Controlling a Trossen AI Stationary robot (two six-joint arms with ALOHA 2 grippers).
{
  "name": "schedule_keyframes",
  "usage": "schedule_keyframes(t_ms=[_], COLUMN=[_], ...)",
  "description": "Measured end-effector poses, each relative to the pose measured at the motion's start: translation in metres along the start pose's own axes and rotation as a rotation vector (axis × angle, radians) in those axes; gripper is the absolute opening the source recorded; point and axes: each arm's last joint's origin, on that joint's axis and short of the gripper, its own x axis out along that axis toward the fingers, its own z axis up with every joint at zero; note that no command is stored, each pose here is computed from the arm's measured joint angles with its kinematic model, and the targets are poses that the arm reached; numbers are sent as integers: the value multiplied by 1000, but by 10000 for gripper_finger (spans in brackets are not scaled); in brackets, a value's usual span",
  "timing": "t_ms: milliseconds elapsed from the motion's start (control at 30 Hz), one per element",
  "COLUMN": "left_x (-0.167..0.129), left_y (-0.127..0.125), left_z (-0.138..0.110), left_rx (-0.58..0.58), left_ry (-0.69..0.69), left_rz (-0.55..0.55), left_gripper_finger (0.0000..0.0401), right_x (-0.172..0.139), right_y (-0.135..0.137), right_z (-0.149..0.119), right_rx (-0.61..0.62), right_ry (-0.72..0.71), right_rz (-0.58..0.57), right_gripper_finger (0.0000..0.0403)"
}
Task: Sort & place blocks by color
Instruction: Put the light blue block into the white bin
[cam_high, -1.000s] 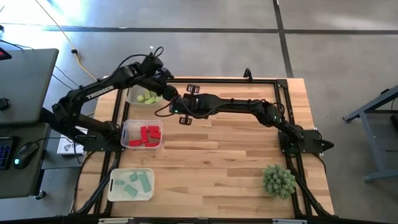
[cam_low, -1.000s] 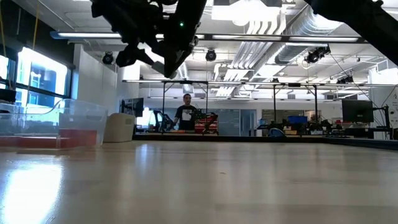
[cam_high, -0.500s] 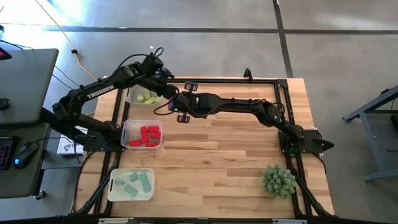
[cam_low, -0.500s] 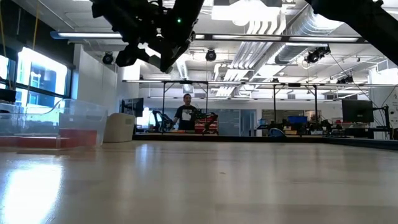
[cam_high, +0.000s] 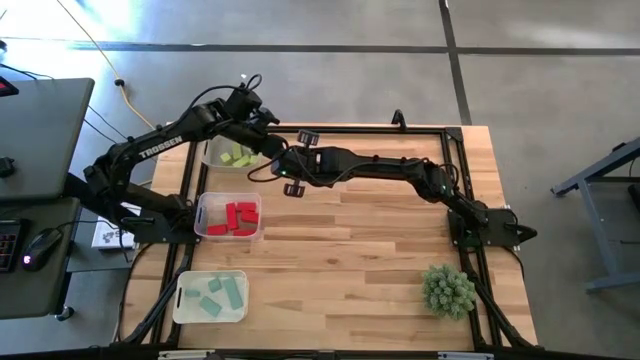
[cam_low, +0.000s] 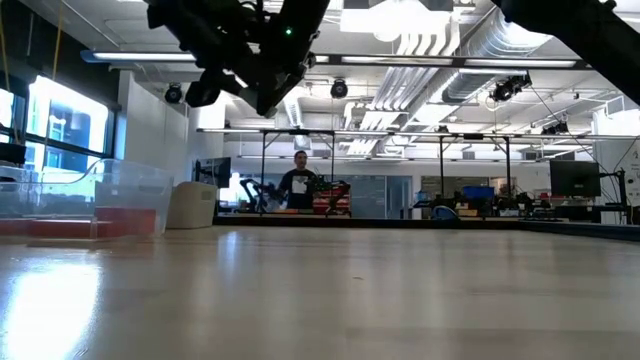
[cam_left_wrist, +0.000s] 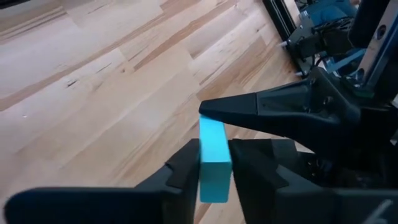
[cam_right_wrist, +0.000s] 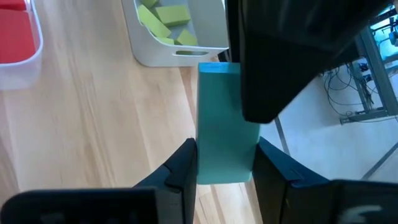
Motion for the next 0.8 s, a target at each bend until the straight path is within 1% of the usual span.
schedule_keyframes(t_ms=[100,167,567,700,800], left_x=[0,0,0,0,1], left_y=[0,0,0,0,0], left_z=[0,0,0,0,0], left_rx=[3,4,44,95,104], left_ry=[2,2,2,3,3], left_rz=[2,3,-1,0,2], left_gripper_finger=[61,55,77,73,57], right_x=[0,0,0,0,0], right_y=[0,0,0,0,0], right_z=[0,0,2,2,2], right_rx=[3,12,69,95,122], right_ry=[0,0,-16,-21,-23], right_rz=[1,3,7,11,13], right_gripper_finger=[92,92,92,92,92])
